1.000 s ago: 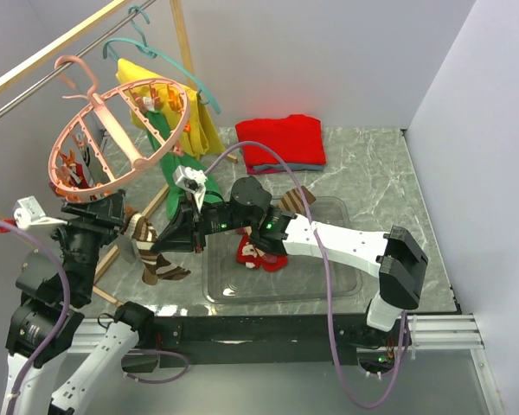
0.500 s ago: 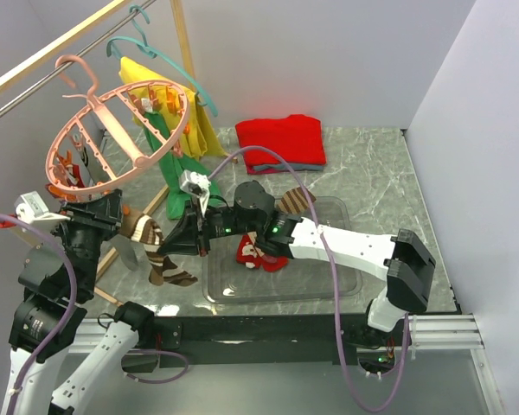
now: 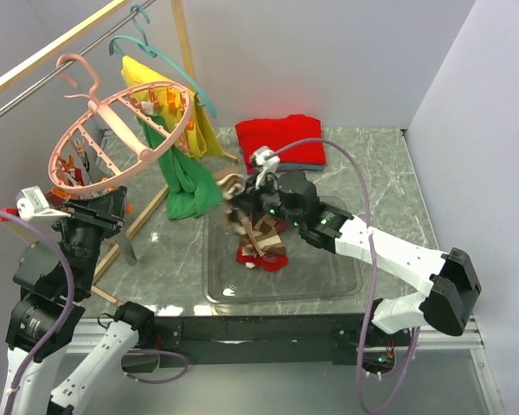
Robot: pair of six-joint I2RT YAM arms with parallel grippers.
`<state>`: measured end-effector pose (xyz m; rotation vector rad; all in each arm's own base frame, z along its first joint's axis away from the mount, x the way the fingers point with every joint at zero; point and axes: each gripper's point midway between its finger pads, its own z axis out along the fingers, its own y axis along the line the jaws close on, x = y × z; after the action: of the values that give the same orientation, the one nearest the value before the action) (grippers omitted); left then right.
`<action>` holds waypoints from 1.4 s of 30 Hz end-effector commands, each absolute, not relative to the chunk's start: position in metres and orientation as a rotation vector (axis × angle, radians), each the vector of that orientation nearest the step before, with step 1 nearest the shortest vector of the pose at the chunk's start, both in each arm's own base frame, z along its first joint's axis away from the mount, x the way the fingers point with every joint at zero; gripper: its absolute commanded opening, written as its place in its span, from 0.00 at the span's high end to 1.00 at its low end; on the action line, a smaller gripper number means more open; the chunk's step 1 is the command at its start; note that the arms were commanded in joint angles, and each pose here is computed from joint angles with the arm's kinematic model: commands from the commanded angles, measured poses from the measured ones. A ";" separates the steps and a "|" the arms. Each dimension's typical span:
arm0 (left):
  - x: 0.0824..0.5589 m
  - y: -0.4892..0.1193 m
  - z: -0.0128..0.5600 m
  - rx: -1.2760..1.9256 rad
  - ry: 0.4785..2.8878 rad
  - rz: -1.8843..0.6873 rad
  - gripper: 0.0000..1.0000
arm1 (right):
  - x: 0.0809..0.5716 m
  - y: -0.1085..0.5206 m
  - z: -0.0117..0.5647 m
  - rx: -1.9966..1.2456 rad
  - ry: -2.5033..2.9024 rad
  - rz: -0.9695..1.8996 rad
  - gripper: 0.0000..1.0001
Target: Remove the socks clipped to the hanger
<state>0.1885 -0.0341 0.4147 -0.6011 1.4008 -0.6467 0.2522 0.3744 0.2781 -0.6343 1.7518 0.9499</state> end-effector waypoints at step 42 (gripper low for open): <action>0.158 -0.078 0.492 -0.528 1.256 -1.111 0.88 | 0.189 0.597 0.326 -0.910 1.266 1.202 0.01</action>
<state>0.1688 -0.0639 0.4575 -0.5799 1.3294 -0.9593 0.1820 0.5877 0.2880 -0.9651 1.3632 1.2077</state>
